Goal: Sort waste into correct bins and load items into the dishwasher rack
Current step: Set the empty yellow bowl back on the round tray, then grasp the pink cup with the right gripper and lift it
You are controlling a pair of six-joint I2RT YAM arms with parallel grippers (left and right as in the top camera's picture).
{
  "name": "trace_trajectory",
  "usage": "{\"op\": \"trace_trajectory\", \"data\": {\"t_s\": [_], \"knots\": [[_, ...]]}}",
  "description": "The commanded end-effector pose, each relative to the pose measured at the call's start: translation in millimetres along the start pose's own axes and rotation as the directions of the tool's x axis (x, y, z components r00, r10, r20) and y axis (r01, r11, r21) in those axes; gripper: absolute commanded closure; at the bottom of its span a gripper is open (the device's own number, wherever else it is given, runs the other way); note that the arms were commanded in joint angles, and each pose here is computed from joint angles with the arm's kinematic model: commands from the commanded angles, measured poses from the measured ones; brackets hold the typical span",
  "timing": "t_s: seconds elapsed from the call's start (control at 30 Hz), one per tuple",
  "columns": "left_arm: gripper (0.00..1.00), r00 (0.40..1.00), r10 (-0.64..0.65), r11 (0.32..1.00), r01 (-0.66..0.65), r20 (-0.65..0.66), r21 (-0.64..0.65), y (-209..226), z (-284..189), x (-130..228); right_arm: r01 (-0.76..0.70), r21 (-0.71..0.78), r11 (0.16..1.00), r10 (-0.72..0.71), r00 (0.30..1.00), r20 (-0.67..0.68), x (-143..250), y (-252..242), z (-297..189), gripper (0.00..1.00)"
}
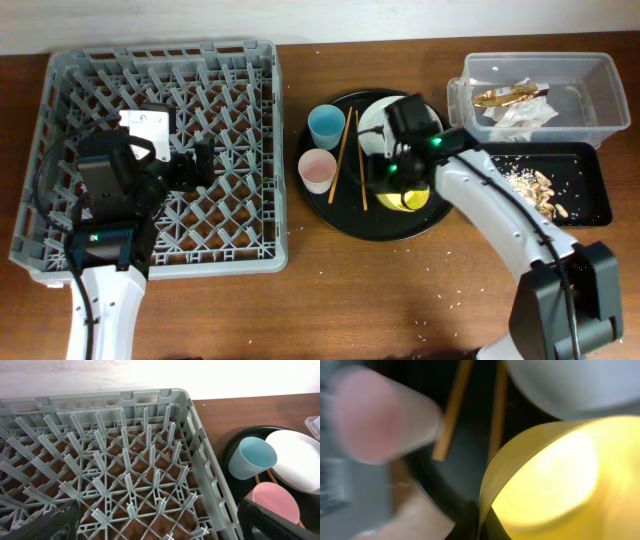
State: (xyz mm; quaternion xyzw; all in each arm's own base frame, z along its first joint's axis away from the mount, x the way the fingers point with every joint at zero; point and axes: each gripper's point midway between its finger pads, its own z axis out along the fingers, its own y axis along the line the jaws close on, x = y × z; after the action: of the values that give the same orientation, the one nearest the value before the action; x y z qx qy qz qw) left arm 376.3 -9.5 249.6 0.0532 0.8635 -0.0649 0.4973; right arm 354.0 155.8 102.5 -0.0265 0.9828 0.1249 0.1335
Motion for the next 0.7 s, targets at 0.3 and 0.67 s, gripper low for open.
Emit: {"op": "trace_trajectory", "data": {"t_s": [0.3,0.67], "knots": [[0.0,1.0,-0.003,1.0,0.003,0.014,0.009,-1,-1,-7,0.083,0.198,0.977,-0.061,0.991,-0.118,16,-29,36,0.62],[0.0,1.0,-0.003,1.0,0.003,0.014,0.009,-1,-1,-7,0.032,-0.172,0.985,-0.015,0.995,0.1,-64,61,-4,0.48]]}}
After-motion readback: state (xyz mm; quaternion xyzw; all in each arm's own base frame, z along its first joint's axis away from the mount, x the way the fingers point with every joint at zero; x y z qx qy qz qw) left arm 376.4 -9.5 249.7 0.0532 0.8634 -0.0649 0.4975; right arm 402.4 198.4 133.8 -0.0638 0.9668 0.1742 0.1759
